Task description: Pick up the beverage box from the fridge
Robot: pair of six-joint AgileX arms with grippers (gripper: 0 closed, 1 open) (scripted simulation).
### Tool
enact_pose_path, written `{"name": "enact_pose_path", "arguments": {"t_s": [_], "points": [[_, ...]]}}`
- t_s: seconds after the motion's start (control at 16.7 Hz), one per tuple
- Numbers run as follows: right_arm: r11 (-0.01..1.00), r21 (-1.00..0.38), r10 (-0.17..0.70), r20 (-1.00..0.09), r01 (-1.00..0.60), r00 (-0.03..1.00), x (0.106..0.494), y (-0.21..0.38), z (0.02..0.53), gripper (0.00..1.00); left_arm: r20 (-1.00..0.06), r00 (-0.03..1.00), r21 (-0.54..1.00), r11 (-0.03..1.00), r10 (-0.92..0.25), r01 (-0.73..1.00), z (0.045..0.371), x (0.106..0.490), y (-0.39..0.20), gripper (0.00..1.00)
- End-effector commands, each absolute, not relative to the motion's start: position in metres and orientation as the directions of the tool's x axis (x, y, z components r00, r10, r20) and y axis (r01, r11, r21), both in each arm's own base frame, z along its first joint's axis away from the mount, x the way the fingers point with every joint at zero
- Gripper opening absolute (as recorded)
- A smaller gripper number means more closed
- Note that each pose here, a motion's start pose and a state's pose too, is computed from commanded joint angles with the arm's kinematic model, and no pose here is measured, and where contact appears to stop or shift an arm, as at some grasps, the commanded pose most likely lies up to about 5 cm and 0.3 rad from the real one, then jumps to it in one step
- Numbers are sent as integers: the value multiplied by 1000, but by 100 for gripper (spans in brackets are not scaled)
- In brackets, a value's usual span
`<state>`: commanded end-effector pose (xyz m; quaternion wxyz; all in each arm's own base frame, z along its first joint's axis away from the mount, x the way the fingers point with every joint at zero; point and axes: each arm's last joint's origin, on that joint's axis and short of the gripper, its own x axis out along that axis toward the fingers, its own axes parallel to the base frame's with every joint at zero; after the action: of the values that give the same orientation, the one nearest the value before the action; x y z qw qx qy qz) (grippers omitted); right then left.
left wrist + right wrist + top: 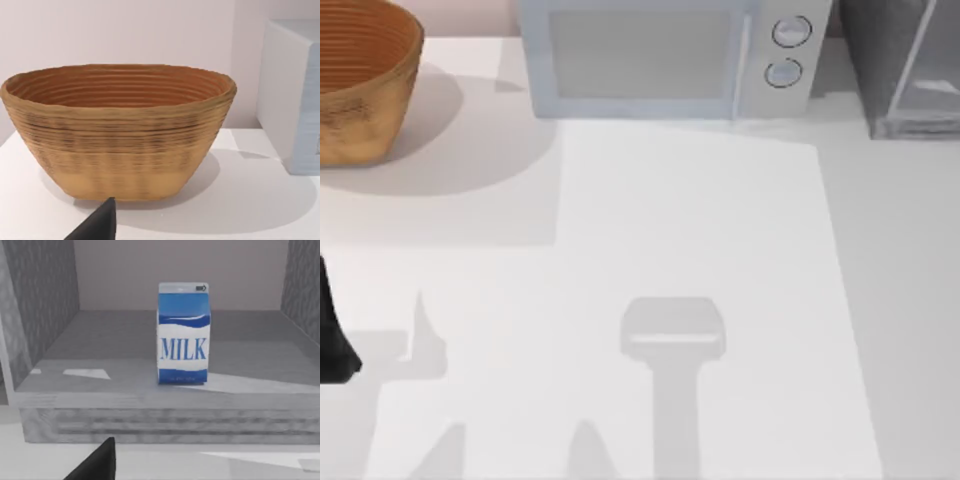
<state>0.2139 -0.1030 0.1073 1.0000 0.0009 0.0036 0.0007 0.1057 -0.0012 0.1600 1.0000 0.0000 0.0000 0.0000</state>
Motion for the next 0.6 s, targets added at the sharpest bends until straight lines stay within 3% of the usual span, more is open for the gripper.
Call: {"name": "enact_pose_path", "arguments": {"t_s": [0.18,0.6], "points": [[1000,-2,-3,-9,3,1000,248,-109,101,100,0,1000,0,1000,0,0,160,106,-1,100],[1000,-8,-9,12,9,1000,365,-104,81,100,0,1000,0,1000,0,0,160,106,-1,100]]}}
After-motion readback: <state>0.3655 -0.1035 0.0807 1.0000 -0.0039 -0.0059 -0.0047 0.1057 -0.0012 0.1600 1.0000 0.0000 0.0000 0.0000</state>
